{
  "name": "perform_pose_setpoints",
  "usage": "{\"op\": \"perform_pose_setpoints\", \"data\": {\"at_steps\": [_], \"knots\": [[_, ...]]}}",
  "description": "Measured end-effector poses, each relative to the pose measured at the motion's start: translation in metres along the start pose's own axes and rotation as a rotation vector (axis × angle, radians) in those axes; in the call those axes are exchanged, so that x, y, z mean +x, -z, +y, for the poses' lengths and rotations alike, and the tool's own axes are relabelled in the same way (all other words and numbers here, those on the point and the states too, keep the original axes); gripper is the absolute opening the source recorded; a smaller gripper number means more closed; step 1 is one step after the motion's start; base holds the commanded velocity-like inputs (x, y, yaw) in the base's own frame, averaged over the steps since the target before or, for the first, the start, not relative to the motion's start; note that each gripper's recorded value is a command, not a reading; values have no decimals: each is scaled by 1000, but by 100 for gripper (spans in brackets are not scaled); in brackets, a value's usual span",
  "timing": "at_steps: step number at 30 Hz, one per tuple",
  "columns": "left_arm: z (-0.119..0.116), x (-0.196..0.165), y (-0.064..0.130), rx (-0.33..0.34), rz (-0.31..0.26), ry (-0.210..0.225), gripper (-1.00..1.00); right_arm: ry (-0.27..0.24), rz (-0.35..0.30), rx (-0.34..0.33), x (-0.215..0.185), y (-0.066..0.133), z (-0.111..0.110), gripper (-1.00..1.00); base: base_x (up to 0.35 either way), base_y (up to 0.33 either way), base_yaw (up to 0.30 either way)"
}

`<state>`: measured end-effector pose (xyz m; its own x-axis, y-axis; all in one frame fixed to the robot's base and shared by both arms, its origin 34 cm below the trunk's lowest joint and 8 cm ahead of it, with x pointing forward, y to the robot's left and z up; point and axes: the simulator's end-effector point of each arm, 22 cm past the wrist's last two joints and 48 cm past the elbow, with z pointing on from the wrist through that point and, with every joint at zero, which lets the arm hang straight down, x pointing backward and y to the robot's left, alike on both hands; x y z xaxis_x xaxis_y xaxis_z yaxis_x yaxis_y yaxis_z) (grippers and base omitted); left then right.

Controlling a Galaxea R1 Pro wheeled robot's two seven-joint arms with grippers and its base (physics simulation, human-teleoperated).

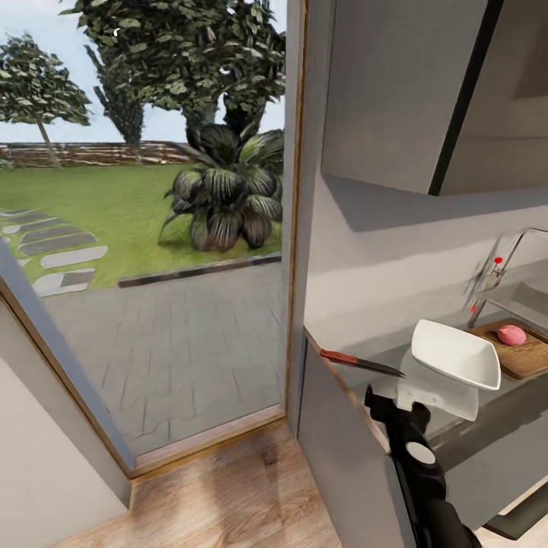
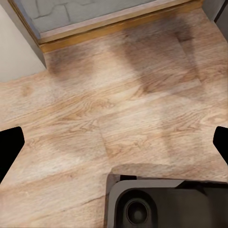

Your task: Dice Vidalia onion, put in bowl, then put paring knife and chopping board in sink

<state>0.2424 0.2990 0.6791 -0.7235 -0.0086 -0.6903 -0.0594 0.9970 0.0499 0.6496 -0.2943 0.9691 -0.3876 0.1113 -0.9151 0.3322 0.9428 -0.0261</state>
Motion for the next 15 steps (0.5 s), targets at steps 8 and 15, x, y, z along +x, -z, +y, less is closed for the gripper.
{"op": "perform_pose_setpoints", "data": {"at_steps": [8,15], "knots": [[-9,9,3,4,21,13,100,10,-22,169,-14,11,-24,100,0,0,0],[-9,11,4,4,24,13,100,17,-70,156,-46,11,1,100,0,0,0]]}}
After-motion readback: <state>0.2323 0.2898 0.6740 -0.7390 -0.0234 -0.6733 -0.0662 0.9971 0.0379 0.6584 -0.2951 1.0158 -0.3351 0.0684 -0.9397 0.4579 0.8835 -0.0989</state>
